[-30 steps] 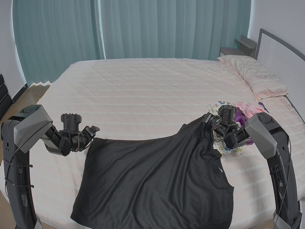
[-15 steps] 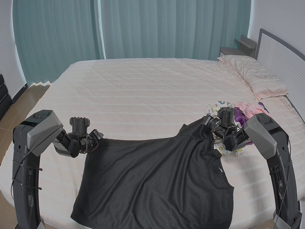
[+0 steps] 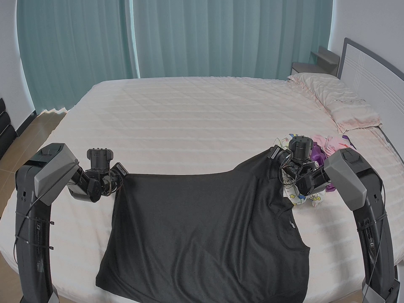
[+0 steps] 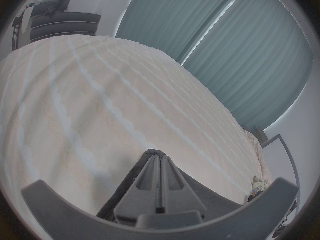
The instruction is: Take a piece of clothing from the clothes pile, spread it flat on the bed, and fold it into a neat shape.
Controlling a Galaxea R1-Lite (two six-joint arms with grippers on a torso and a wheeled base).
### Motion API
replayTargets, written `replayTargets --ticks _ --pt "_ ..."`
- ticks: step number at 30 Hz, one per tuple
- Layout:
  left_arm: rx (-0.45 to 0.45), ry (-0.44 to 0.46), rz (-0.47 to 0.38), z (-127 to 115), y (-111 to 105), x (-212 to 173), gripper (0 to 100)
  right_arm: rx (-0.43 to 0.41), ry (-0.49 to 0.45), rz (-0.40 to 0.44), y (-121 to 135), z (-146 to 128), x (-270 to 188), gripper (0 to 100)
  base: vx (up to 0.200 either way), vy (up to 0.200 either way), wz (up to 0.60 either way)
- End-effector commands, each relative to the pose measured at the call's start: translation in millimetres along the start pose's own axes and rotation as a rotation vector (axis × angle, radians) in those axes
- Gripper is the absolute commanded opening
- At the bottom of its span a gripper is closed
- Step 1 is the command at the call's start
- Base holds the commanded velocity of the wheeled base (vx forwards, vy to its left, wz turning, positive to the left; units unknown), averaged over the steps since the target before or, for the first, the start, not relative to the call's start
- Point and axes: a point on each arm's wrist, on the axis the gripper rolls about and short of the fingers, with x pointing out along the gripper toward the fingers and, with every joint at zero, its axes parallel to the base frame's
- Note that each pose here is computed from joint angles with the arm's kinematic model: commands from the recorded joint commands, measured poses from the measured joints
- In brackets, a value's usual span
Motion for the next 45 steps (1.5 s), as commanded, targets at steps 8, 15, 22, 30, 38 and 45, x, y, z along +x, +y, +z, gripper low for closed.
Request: replayTargets --ticks 8,15,22,30,38,45 --pt "-0.010 -0.020 0.016 4.4 6.9 4.6 0 -0.012 -0.047 -0.001 1.7 -10.5 14.6 0 0.000 0.000 0.00" --pt "-0.011 -0.017 0.019 3.9 7.4 5.1 0 -0.022 -0.057 -0.024 1.2 -11.8 16.2 100 0.000 0.000 0.00" --pt "-0.010 -0.003 0.033 -2.0 12.5 9.1 100 -0.070 -0.022 -0.066 -17.2 -30.1 19.0 100 0.000 0.000 0.00" --pt "-0.036 -0.059 0.039 27.5 7.9 -21.7 100 -0.047 -0.021 -0.098 -10.3 9.8 -13.8 100 0.000 0.000 0.00" --pt "-0.056 -0.012 0.022 26.1 12.9 -98.7 100 -0.006 0.047 -0.121 2.1 19.0 -95.1 100 0.000 0.000 0.00" --pt "-0.106 0.092 0.003 -18.0 39.1 -162.8 100 0.172 0.141 -0.181 8.3 11.9 -168.5 100 -0.029 0.000 0.00"
